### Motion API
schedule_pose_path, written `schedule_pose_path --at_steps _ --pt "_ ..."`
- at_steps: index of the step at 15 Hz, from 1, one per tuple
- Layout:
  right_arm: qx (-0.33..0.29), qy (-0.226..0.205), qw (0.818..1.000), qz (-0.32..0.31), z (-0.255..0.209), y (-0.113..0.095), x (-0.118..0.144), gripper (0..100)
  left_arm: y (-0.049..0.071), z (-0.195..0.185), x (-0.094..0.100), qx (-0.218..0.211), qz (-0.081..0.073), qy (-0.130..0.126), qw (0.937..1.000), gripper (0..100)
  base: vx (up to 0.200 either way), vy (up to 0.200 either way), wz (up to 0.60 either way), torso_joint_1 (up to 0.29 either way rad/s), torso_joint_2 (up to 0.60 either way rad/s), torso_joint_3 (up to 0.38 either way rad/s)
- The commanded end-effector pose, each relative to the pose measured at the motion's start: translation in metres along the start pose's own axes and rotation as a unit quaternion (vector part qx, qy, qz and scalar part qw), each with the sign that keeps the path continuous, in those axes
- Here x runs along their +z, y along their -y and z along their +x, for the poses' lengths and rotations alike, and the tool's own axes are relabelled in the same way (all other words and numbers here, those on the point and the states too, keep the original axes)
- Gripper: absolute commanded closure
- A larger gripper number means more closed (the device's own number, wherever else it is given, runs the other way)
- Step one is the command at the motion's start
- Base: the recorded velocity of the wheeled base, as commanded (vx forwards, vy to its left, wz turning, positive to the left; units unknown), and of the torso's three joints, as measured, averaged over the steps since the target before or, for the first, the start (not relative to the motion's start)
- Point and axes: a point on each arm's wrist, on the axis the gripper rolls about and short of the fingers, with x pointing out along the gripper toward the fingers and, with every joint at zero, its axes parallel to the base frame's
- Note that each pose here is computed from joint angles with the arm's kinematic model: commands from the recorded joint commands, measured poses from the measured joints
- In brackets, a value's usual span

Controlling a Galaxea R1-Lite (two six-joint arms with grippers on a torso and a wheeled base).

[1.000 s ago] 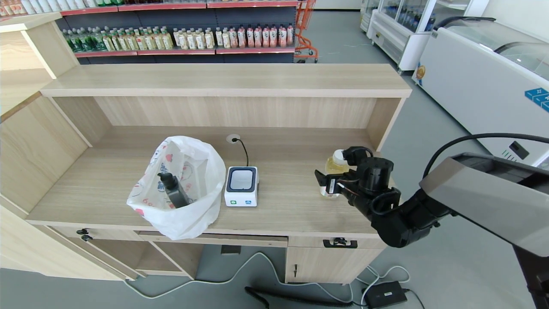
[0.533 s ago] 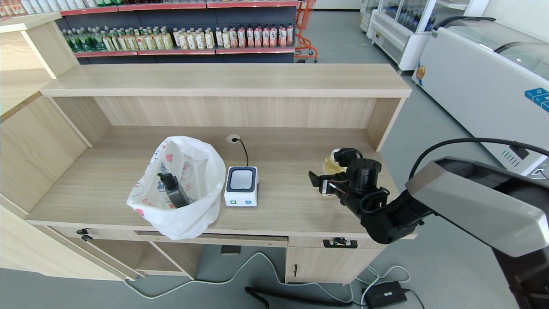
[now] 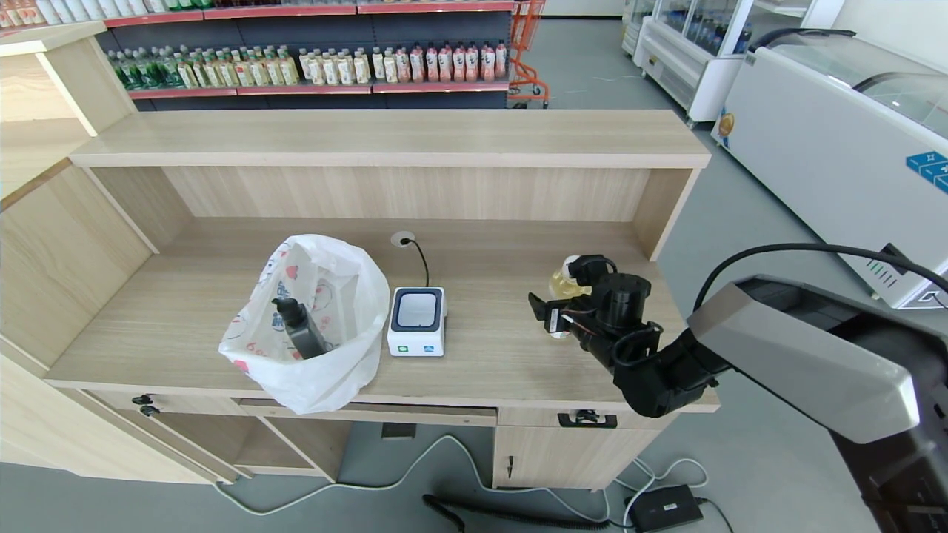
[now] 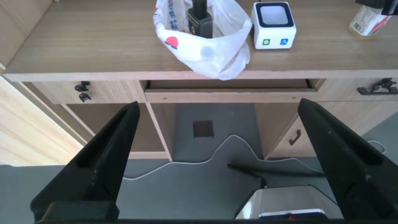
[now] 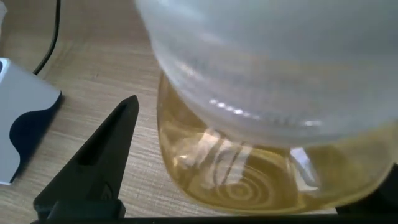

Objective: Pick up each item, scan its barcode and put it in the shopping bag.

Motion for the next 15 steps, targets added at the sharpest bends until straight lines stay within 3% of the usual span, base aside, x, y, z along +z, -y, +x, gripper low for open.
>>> schedule_pose_path --at_steps 1,8,10,12,13,15 --pt "0.005 0.000 1.000 -0.002 0.001 0.003 -0.001 100 0.000 0.000 0.000 0.000 0.000 0.000 1.0000 0 0.000 0.000 0.00 0.000 0.00 0.000" --pt "0.001 -0.018 0.999 -0.038 -0.002 0.010 -0.011 100 0.000 0.000 0.000 0.000 0.000 0.000 1.0000 0 0.000 0.000 0.00 0.000 0.00 0.000" --pt "-0.002 -0.001 0.999 -0.039 -0.003 0.015 -0.008 100 0.000 0.000 0.000 0.000 0.000 0.000 1.0000 0 0.000 0.000 0.00 0.000 0.00 0.000" --pt "-0.006 0.015 0.999 -0.030 -0.010 0.017 0.014 100 0.000 0.000 0.000 0.000 0.000 0.000 1.0000 0 0.000 0.000 0.00 0.000 0.00 0.000" --pt "-0.006 0.025 1.000 -0.009 -0.027 0.019 0.038 100 0.000 0.000 0.000 0.000 0.000 0.000 1.0000 0 0.000 0.000 0.00 0.000 0.00 0.000" --pt "-0.005 0.008 0.999 0.045 -0.073 0.026 0.074 100 0.000 0.000 0.000 0.000 0.000 0.000 1.0000 0 0.000 0.000 0.00 0.000 0.00 0.000"
